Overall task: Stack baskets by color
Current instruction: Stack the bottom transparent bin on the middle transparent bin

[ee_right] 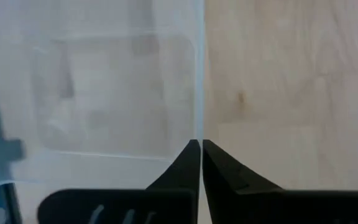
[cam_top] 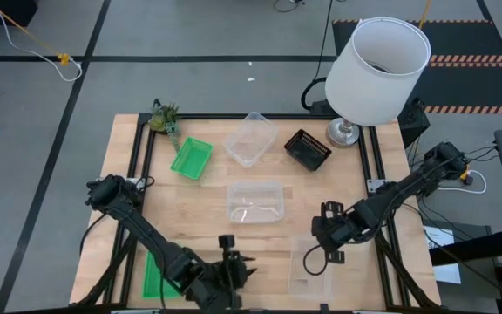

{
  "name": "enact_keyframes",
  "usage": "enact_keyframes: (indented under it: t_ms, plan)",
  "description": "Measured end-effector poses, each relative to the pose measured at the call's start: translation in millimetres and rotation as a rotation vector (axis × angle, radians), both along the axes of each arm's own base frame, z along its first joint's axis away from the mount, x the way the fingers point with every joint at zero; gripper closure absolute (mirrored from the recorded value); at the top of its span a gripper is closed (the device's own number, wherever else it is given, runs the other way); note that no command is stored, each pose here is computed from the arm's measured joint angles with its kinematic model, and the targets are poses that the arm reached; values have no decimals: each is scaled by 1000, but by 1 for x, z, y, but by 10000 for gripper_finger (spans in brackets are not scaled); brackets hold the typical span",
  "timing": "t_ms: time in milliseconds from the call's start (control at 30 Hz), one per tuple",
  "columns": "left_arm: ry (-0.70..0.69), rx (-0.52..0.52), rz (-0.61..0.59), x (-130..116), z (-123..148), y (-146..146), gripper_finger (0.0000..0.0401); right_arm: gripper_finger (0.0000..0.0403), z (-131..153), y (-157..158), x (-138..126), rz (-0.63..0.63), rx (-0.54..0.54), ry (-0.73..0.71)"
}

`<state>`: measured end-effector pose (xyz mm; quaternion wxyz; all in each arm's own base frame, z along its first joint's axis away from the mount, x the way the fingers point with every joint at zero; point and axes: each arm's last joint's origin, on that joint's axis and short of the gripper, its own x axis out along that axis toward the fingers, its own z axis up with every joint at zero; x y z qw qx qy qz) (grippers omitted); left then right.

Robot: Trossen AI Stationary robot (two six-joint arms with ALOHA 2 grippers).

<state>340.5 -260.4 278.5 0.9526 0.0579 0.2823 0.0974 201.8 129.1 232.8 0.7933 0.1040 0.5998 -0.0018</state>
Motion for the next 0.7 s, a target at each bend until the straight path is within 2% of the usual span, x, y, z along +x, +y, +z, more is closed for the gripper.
enact_keyframes:
  t_ms: [267, 500, 700]
  plan:
    - [-59, -58, 40, 18, 5, 16, 281, 402, 30, 11, -1, 55, 154, -263]
    - [-150, -83, 13, 26, 14, 14, 273, 402, 45, -1, -8, -41, 49, -409]
    - [-190, -70, 37, 28, 18, 15, 204, 402, 57, -10, -15, -123, -29, -517]
